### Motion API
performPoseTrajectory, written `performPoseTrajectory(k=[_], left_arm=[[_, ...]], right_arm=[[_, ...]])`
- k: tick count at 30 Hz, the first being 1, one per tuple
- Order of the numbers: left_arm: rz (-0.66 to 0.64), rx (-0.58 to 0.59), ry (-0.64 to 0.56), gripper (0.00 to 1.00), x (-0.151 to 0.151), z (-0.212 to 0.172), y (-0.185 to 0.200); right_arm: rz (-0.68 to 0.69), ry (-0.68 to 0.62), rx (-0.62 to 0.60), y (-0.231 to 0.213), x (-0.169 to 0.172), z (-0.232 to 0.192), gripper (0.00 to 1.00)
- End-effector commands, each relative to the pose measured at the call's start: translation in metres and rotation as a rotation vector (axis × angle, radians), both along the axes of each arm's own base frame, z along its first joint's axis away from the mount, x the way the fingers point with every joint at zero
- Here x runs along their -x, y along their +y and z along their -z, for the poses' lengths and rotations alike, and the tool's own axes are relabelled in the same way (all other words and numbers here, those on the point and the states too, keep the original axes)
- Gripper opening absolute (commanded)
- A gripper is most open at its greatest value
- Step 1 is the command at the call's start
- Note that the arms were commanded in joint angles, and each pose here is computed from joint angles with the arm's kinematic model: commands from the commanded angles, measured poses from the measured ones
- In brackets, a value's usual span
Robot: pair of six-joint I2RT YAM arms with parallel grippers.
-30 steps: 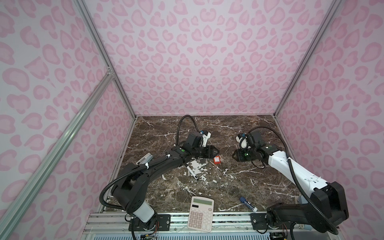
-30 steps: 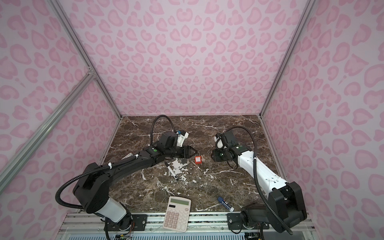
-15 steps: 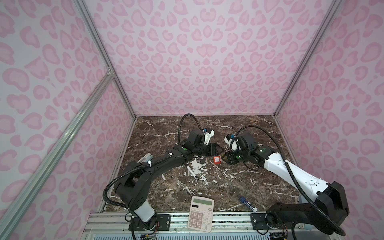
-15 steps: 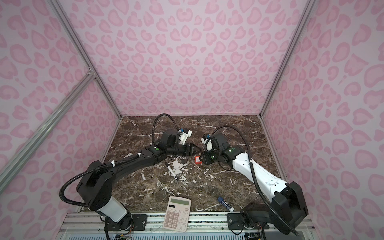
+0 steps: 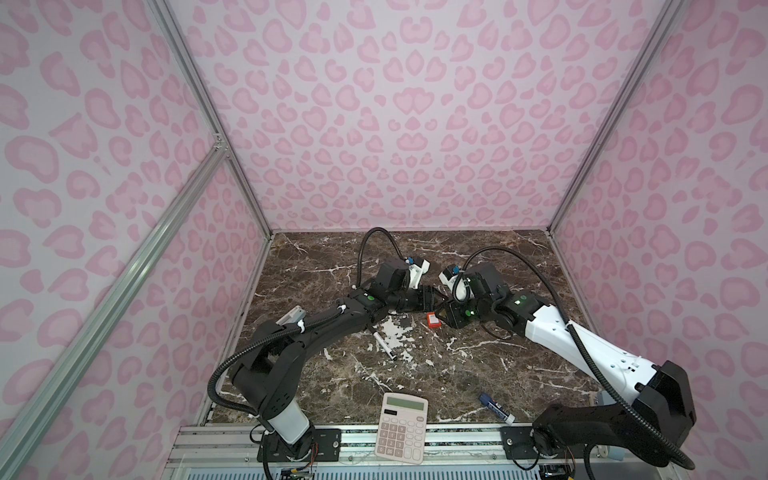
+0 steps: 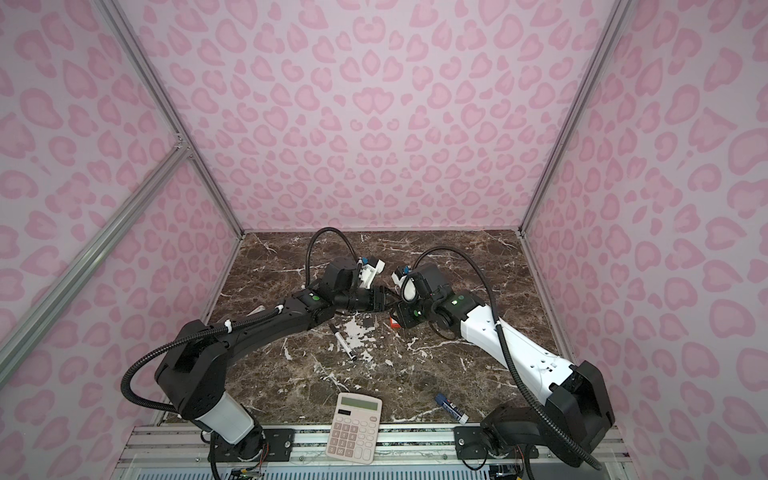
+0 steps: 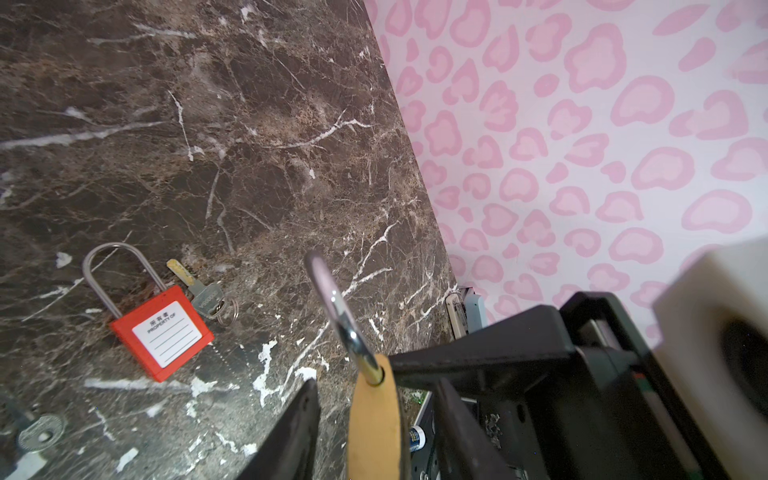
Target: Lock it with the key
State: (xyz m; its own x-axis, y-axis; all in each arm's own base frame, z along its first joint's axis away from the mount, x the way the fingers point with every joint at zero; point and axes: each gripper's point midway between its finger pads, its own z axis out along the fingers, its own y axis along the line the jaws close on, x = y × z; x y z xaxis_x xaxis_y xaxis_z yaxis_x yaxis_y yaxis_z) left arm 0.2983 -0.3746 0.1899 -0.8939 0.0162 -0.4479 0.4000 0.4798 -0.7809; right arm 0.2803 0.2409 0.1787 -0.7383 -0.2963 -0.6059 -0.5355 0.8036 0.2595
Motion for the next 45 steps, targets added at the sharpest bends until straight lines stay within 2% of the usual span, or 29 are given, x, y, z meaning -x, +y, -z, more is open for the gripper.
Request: performPoseTrajectory(k=[1,4,12,17,23,29,31,36,38,42,45], left_arm=[[0.018,0.027,-0.016,0.4,0.001,-0.009,-0.004],[0.019,0.022,-0.013,0.35,0.002,-0.007,-0.004],[0.015,0.033,-0.011,0.12,0.0,-0.011,-0.006],[-0.001,0.048,-0.02,0.04,-0.003,-0.018,-0.006],[-0.011,0.069,-0.033,0.04,-0.007,-0.026,-0.007],[-0.053,0.103,-0.076,0.04,-0.017,-0.043,-0.001],[-0.084,0.144,-0.13,0.04,-0.023,-0.059,0.003],[-0.241,0.309,-0.259,0.04,-0.043,-0.106,0.032],[-0.306,0.393,-0.299,0.04,-0.049,-0.125,0.047],[-0.409,0.572,-0.33,0.04,-0.055,-0.155,0.075],[-0.396,0.725,-0.302,0.04,-0.056,-0.173,0.084]], right_arm=[[0.003,-0.131,-0.05,0.012,-0.021,-0.024,0.36],[-0.005,-0.154,-0.053,0.014,-0.021,-0.028,0.35],[-0.015,-0.214,-0.078,0.012,-0.018,-0.039,0.36],[-0.027,-0.21,-0.077,0.012,-0.014,-0.039,0.48],[-0.027,-0.251,-0.086,0.008,-0.013,-0.046,0.63],[0.04,-0.304,-0.125,-0.009,-0.009,-0.066,0.68],[0.068,-0.312,-0.195,-0.016,-0.009,-0.078,0.69],[0.172,-0.282,-0.533,-0.033,-0.015,-0.118,0.69],[0.212,-0.266,-0.628,-0.038,-0.019,-0.129,0.69],[0.194,-0.241,-0.771,-0.029,-0.021,-0.15,0.69],[0.175,-0.21,-0.882,-0.02,-0.024,-0.164,0.69]])
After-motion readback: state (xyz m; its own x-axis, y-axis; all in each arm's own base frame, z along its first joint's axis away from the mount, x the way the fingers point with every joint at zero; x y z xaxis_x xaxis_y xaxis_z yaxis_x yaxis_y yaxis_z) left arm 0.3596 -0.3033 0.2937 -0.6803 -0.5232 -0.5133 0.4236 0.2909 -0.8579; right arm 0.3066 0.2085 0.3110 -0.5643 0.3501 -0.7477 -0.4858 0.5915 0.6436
